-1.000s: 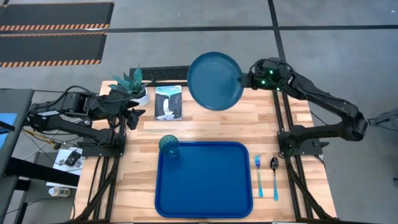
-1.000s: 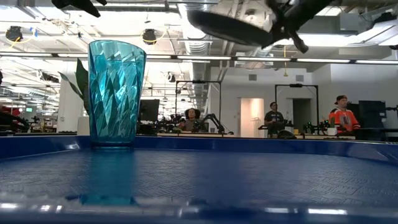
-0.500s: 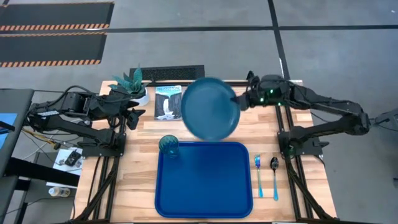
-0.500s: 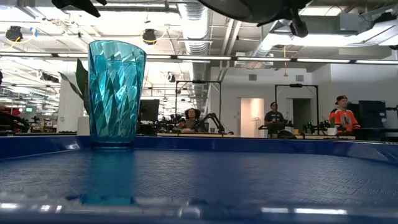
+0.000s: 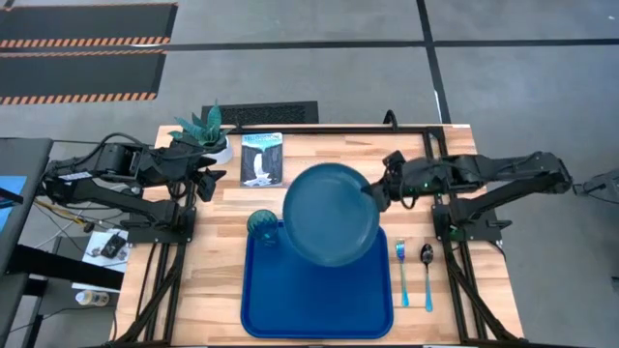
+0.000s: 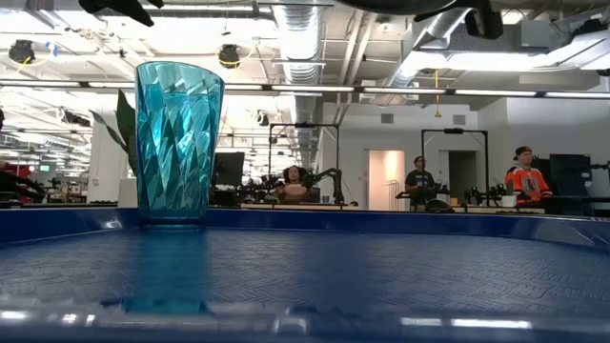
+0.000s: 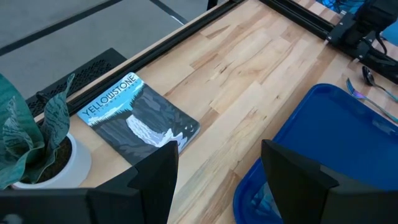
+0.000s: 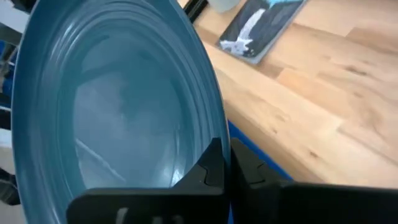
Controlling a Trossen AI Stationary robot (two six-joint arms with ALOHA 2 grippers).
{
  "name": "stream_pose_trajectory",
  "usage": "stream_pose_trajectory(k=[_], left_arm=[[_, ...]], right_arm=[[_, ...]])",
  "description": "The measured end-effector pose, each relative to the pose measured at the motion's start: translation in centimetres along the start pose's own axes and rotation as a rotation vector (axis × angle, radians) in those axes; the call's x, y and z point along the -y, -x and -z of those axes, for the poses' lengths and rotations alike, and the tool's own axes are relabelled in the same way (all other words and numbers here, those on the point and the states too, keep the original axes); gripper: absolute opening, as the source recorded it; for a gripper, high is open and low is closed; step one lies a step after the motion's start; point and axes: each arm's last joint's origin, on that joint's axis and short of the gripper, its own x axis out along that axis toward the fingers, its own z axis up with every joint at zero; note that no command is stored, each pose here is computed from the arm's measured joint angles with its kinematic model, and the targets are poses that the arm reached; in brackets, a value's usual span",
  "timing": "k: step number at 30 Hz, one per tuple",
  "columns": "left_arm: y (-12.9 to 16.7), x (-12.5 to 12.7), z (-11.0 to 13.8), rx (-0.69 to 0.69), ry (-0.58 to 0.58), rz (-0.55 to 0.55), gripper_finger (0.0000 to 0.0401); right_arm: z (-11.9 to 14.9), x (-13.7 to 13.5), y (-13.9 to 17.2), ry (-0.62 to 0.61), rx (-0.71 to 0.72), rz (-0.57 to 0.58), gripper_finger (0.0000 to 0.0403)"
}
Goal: Pick and place plate/cup/fork/spoon on tray
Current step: Put the blue plate on the blue serving tray to the bottom of the blue glass
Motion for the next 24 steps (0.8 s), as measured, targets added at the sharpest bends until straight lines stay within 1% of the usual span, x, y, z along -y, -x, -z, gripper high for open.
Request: stream_pose_trajectory(k=[4,9,16,24], left_arm=[[0.0,0.0,0.0,0.000,0.000,0.001,0.0215],[0.0,0.0,0.0,0.000,0.000,0.000,0.0215],[0.0,0.0,0.0,0.000,0.000,0.000,0.0215],[0.0,0.0,0.0,0.000,0.000,0.000,0.0215]], right_arm=[[1.7,-0.7,-0.2,-0.008,-0.042,0.029,0.0013],[3.9,-1.7,-1.3,-0.007,-0.111,0.051,0.0013],[6.9,-2.6,-3.5,0.001,-0.199,0.102,0.0014],[9.7,-2.9,-6.1,0.017,-0.272,0.190,0.0018]])
